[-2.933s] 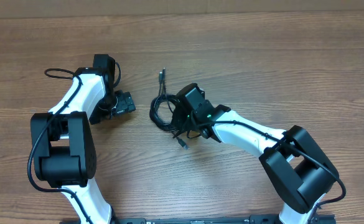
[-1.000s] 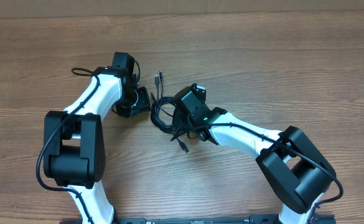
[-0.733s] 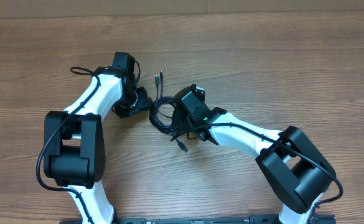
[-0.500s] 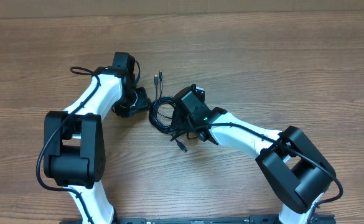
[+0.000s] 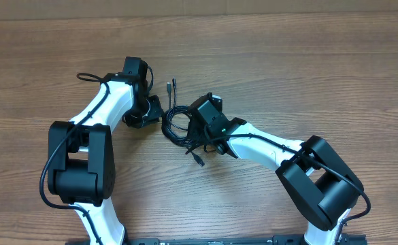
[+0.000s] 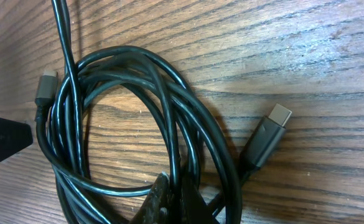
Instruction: Untangle cables
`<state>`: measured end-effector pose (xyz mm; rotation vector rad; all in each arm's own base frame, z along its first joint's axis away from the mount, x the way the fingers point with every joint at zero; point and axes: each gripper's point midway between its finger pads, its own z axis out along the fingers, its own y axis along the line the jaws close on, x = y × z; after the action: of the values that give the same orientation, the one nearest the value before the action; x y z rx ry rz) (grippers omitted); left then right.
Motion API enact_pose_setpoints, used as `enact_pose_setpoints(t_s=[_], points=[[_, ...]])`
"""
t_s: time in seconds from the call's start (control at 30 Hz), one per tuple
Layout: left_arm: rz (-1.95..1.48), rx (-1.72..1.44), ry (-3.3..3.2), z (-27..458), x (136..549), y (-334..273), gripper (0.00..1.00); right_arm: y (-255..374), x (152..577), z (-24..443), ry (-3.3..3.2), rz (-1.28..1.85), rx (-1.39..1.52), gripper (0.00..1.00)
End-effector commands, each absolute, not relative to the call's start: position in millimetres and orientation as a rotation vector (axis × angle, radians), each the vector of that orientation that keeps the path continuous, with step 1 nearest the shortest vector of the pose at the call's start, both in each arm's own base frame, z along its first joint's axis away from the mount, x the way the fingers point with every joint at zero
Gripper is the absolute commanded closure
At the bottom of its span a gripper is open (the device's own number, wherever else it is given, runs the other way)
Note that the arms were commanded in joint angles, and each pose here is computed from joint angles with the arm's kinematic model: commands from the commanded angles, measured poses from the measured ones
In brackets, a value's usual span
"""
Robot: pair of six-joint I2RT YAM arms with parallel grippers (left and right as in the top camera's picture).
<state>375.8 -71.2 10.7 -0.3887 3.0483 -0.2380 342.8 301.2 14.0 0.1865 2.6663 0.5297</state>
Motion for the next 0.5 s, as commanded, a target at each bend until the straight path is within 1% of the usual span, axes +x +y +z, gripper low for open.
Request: enact_pose_setpoints(t_s=[0.0,0.07,0.1,0.23,0.3,0.37,0.47], points=[[-0.222,-0.371,3.042,11,380,-71,0.87,300,341,9,2.677,0.517,0.167,0.96],[-0.191,-0.373,3.039,11,380,-68,0.94,300,341,9,2.677,0.517,0.167,0.96],[-0.147,-0.375,3.034,11,381,-63,0.96,300,341,9,2.677,0.517,0.167,0.96],[0.020,-0.382,3.021,10,380,-44,0.96,301,341,9,2.676,0.518,0.167,0.96],[0.229,-0.387,3.000,12,377,-20,0.93,301,341,9,2.677,0.518,0.167,0.96],[0.366,-0.413,2.979,15,374,-4,0.88,302,340,9,2.682,0.530,0.161,0.96],[0.398,-0.458,2.970,16,372,2,0.82,308,338,10,2.685,0.567,0.111,0.96]])
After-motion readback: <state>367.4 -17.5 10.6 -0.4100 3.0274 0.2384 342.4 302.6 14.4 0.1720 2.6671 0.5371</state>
